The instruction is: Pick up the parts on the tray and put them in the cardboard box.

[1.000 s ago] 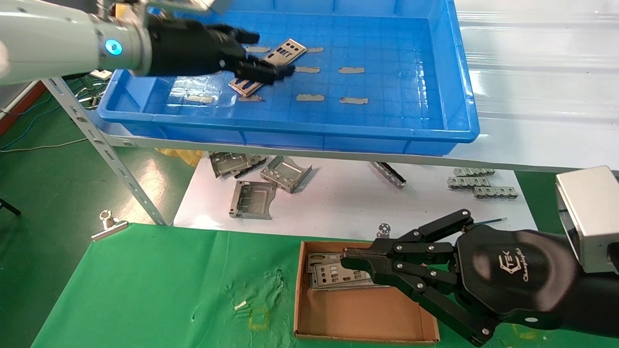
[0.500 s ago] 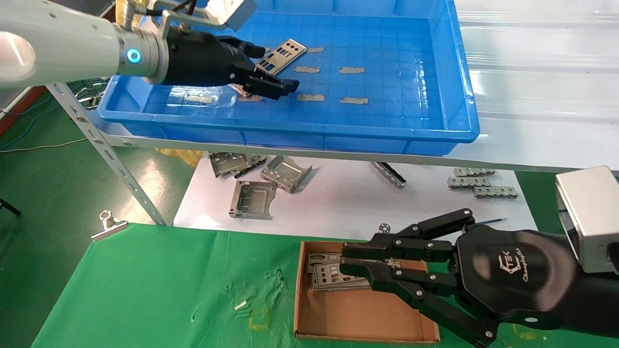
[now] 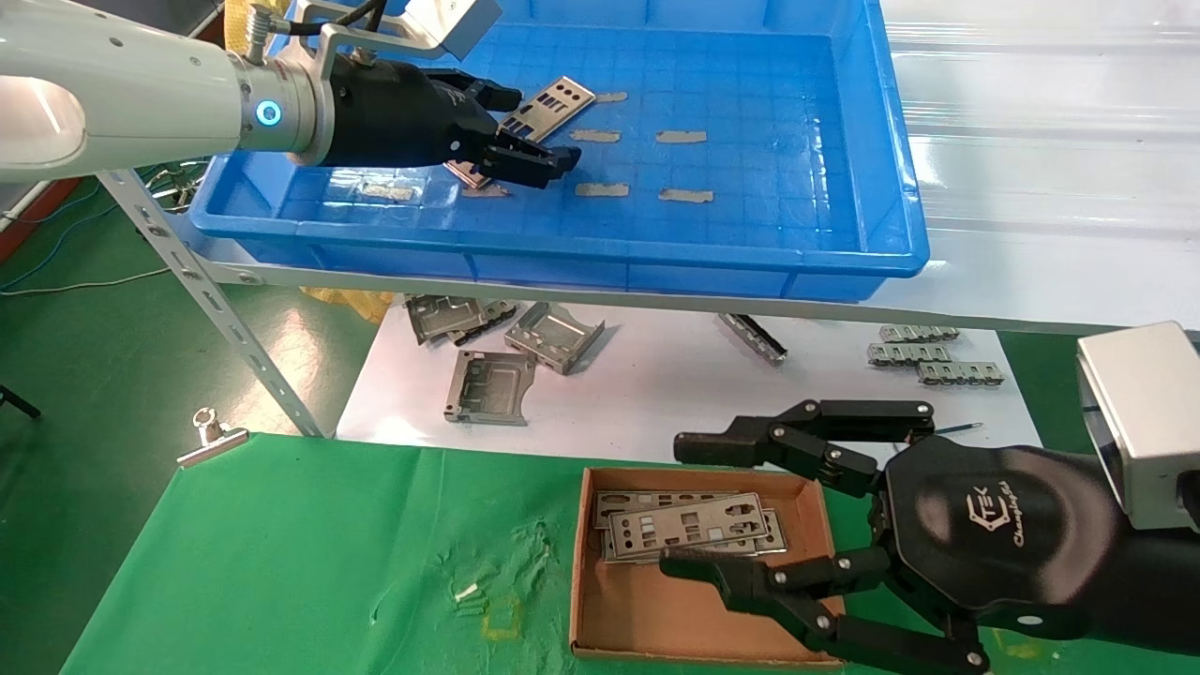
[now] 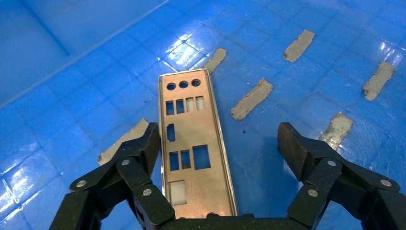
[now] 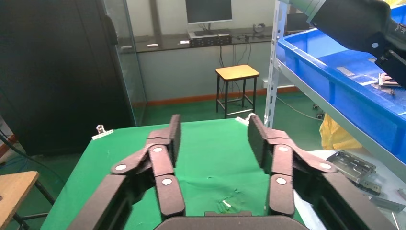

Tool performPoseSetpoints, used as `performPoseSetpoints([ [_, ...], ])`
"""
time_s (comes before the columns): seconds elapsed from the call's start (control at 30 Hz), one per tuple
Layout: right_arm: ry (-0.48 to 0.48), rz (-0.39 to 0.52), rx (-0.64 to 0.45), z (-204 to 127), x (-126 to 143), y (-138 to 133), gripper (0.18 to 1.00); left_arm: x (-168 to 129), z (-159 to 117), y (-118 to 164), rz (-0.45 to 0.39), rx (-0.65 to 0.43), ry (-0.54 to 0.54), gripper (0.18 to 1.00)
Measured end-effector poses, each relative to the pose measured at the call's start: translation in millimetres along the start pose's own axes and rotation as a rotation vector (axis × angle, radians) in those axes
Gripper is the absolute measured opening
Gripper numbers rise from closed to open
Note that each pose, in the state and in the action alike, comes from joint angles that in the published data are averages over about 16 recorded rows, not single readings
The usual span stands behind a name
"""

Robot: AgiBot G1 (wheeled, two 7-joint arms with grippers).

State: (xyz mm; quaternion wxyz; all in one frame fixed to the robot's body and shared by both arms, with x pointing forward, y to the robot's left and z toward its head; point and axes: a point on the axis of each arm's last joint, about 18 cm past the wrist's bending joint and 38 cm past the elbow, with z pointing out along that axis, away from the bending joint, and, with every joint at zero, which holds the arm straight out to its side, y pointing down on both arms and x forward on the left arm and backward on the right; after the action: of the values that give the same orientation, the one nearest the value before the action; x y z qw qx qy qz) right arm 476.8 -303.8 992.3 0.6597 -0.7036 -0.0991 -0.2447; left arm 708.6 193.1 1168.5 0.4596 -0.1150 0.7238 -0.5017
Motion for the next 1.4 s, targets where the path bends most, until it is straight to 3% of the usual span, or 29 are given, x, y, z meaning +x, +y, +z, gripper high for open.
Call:
performPoseSetpoints([
  [0.4, 0.000, 0.000, 0.000, 0, 0, 0, 0.753, -2, 1, 2, -0.013, -0.012, -0.012, 0.742],
  [0.8, 0.000, 0.000, 0.000, 0, 0, 0, 0.944, -3, 0, 3, -0.030, -0.022, -0.019, 0.507],
  [0.9, 0.000, 0.000, 0.000, 0, 0, 0, 0.964, -3, 0, 3, -0.029, -0.022, -0.019, 0.468],
  [1.4, 0.000, 0.000, 0.000, 0, 0, 0, 1.001, -8, -21, -26, 0.054, 0.020, 0.015, 0.435],
])
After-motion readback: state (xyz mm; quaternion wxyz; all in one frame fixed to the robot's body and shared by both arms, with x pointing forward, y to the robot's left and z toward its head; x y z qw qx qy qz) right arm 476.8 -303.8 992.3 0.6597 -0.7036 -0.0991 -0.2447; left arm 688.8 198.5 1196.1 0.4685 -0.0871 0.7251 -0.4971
